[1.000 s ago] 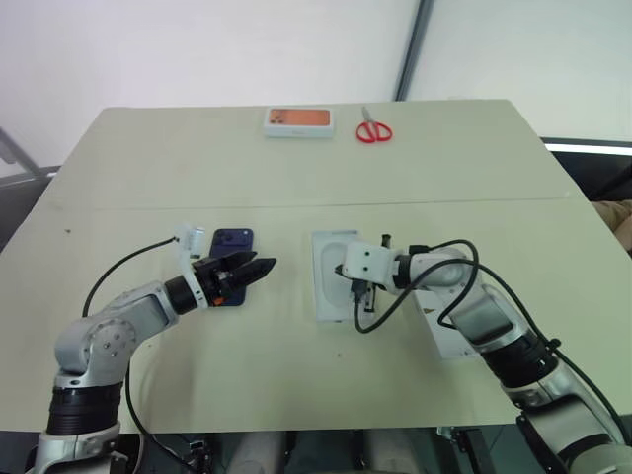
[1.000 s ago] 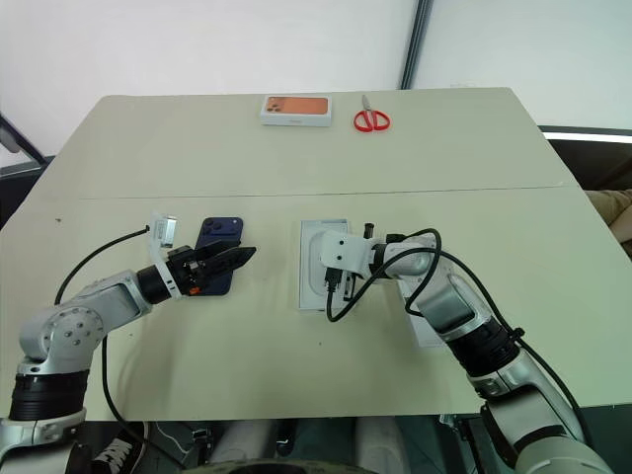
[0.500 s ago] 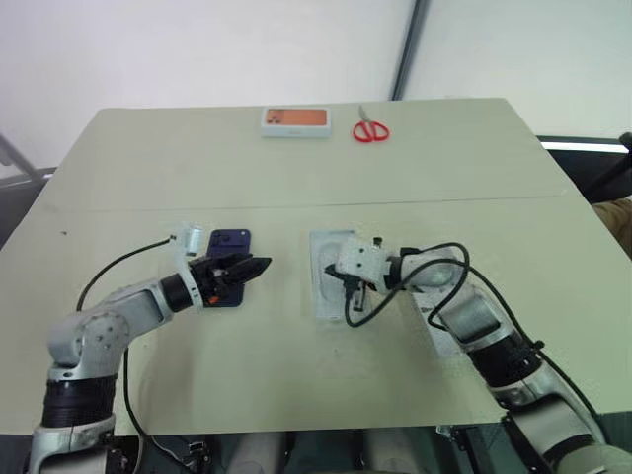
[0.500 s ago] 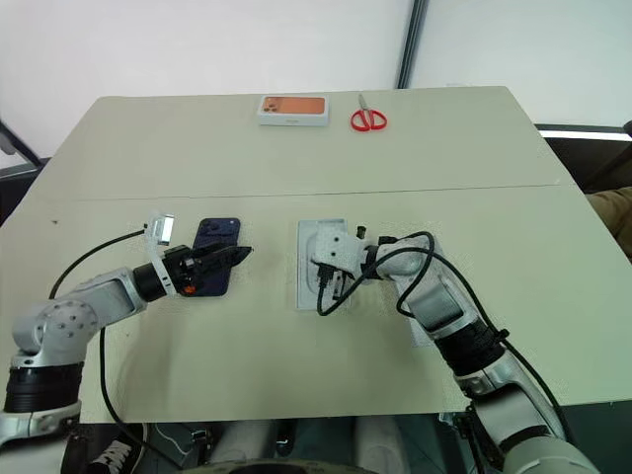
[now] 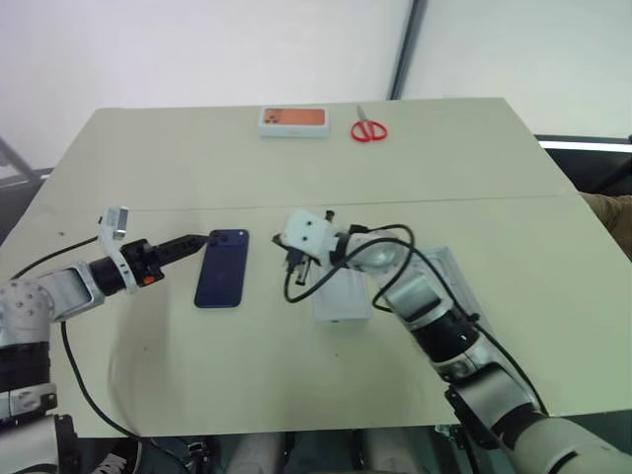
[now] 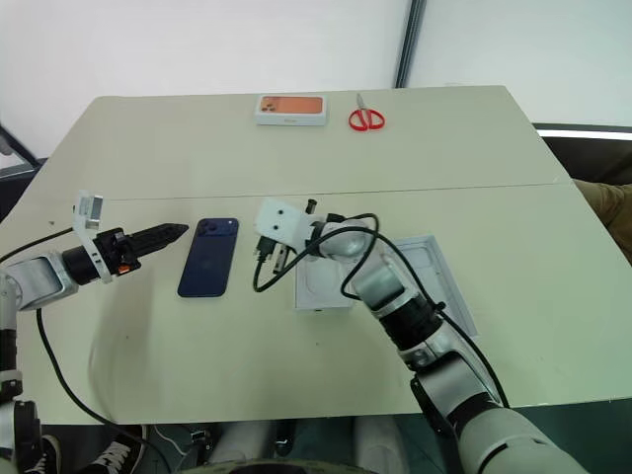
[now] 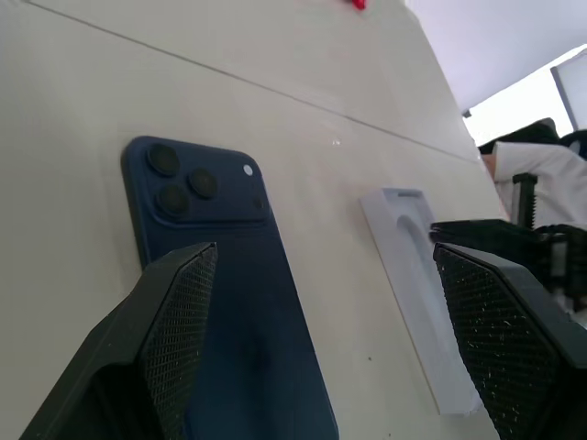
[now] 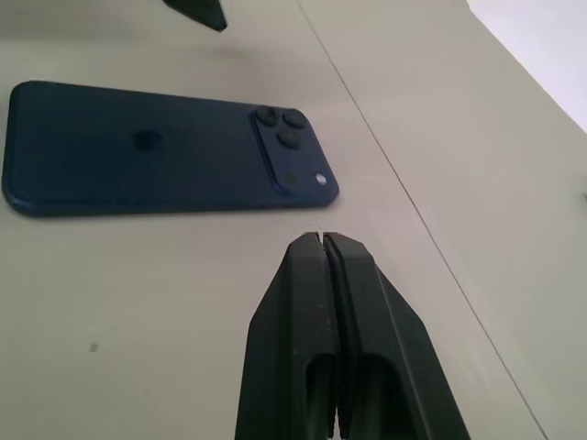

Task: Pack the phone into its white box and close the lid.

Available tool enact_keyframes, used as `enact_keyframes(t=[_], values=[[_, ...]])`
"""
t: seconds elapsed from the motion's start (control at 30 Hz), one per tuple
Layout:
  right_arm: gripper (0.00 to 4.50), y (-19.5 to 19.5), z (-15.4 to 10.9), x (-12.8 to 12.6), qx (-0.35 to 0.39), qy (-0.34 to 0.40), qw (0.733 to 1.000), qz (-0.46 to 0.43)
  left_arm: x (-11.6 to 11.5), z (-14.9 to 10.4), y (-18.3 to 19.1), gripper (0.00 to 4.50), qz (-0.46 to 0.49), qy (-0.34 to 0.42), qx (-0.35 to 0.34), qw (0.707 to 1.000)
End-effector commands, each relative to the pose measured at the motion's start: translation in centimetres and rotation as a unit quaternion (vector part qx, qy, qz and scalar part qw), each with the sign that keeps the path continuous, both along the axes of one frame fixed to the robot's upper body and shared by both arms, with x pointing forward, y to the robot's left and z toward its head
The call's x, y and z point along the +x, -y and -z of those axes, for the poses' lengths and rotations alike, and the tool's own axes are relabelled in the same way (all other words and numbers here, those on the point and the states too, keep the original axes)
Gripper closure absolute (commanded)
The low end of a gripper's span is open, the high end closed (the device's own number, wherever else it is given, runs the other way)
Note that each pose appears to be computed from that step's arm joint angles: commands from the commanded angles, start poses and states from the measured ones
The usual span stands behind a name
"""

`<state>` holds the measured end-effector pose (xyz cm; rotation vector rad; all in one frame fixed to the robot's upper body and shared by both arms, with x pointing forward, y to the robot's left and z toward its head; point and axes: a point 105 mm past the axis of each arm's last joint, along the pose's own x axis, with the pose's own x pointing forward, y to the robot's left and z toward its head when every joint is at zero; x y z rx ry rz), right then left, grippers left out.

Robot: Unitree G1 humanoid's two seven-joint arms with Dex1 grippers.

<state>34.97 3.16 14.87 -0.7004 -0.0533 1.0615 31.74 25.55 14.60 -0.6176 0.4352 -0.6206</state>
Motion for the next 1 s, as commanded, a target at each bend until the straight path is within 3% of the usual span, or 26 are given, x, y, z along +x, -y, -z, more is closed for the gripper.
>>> enact_keyframes(t=[0.03, 0.27, 0.4, 0.5, 0.73, 1.0], values=[[4.44, -2.2, -0.5, 0.0, -0.014, -0.009, 1.0, -0.016, 0.1, 0.1, -1.5, 0.49, -0.009, -0.002, 0.019, 1.0], [4.44, -3.2, 1.8, -0.6, -0.071, -0.047, 0.996, -0.035, 0.1, 1.4, -1.4, 0.49, 0.01, -0.027, 0.019, 0.999], [4.44, -4.3, 4.1, -1.2, -0.107, -0.068, 0.991, -0.041, 0.0, 3.7, -0.8, 0.49, 0.027, -0.082, -0.019, 0.996], [4.44, -4.2, 5.1, -1.0, -0.125, -0.079, 0.989, -0.031, 0.3, 5.3, -0.4, 0.49, 0.037, -0.102, 0.0, 0.994], [4.44, -4.6, 6.0, -1.6, -0.133, -0.102, 0.985, -0.032, 0.0, 7.2, 0.6, 0.49, 0.068, -0.12, 0.026, 0.99], [4.44, -5.1, 5.6, -1.5, -0.122, -0.101, 0.987, -0.028, -0.4, 8.6, 3.1, 0.49, 0.095, -0.146, -0.018, 0.985]])
